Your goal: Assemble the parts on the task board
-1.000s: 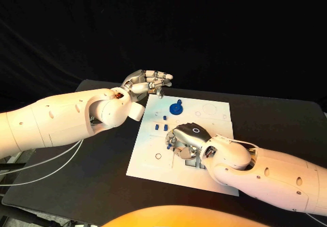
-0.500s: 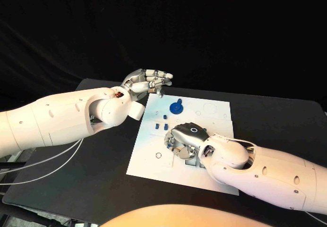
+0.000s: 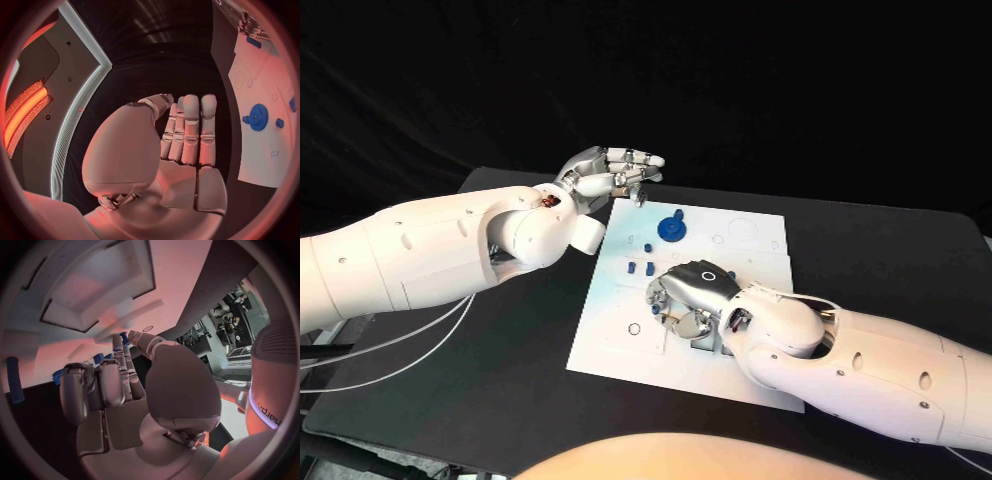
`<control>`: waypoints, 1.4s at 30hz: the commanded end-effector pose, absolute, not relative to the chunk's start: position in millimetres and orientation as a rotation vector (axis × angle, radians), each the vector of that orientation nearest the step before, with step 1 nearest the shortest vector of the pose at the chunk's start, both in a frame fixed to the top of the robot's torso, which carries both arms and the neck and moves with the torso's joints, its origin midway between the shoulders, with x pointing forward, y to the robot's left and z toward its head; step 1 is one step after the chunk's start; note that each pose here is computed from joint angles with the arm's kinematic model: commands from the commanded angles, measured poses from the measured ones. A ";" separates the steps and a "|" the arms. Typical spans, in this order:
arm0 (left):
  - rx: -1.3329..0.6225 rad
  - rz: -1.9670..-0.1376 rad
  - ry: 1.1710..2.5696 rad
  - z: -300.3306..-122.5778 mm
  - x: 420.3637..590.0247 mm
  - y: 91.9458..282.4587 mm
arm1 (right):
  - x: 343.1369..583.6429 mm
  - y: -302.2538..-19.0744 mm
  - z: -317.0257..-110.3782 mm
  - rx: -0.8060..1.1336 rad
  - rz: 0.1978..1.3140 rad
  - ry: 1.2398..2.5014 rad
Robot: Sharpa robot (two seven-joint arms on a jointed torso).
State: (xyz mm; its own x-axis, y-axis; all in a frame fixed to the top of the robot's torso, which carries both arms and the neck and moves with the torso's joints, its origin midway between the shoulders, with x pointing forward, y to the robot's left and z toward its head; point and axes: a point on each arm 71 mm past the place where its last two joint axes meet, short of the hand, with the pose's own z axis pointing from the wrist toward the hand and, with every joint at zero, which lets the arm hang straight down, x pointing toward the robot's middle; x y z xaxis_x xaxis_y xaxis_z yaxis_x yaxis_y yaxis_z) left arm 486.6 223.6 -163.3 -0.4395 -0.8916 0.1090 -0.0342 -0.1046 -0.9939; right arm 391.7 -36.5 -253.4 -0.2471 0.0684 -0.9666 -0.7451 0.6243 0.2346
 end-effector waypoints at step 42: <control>-1.050 -1.631 1.495 -163.5 486.7 226.2 | 435.8 -157.0 -195.8 -0.533 0.583 1.705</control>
